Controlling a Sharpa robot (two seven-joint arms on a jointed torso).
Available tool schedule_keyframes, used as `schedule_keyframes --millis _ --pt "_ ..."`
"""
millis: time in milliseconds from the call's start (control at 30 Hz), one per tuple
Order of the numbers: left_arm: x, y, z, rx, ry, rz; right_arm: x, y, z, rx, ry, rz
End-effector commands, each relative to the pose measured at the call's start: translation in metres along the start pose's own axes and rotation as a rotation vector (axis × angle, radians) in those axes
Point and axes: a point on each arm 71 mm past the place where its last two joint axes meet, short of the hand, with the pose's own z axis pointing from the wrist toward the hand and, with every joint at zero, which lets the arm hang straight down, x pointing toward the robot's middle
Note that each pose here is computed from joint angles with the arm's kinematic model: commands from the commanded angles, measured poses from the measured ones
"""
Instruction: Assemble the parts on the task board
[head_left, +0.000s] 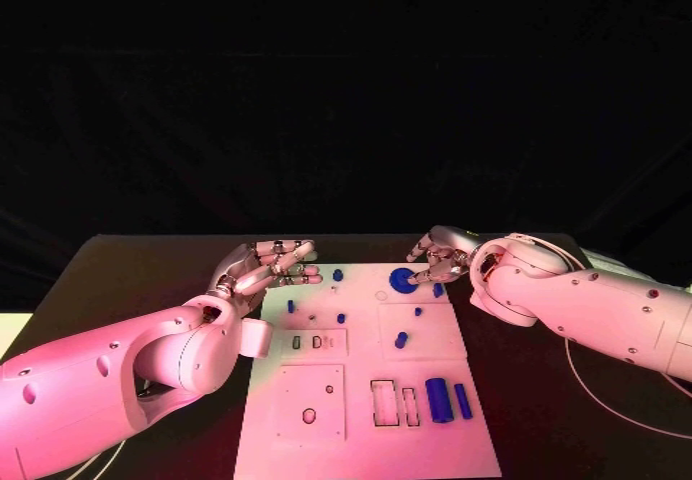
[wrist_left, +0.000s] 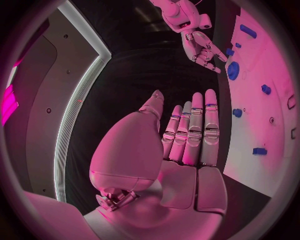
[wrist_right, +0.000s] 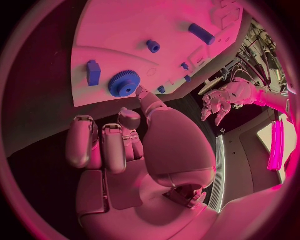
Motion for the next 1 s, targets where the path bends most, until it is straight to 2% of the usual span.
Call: schedule_keyframes --millis 33,333,1000 --pt "0.0028 -0.0009 0.0007 0.006 0.023 -0.011 0.006 0.002 0.004 0.006 0.037 -0.039" --pt "0.0026 -0.0007 0.0010 0.005 0.023 -0.011 0.015 0.005 0.011 0.009 0.055 -0.087" --pt "0.0032 -0.0004 0.0012 0.002 0.027 -0.012 0.024 0.005 0.015 0.028 0.091 -0.124"
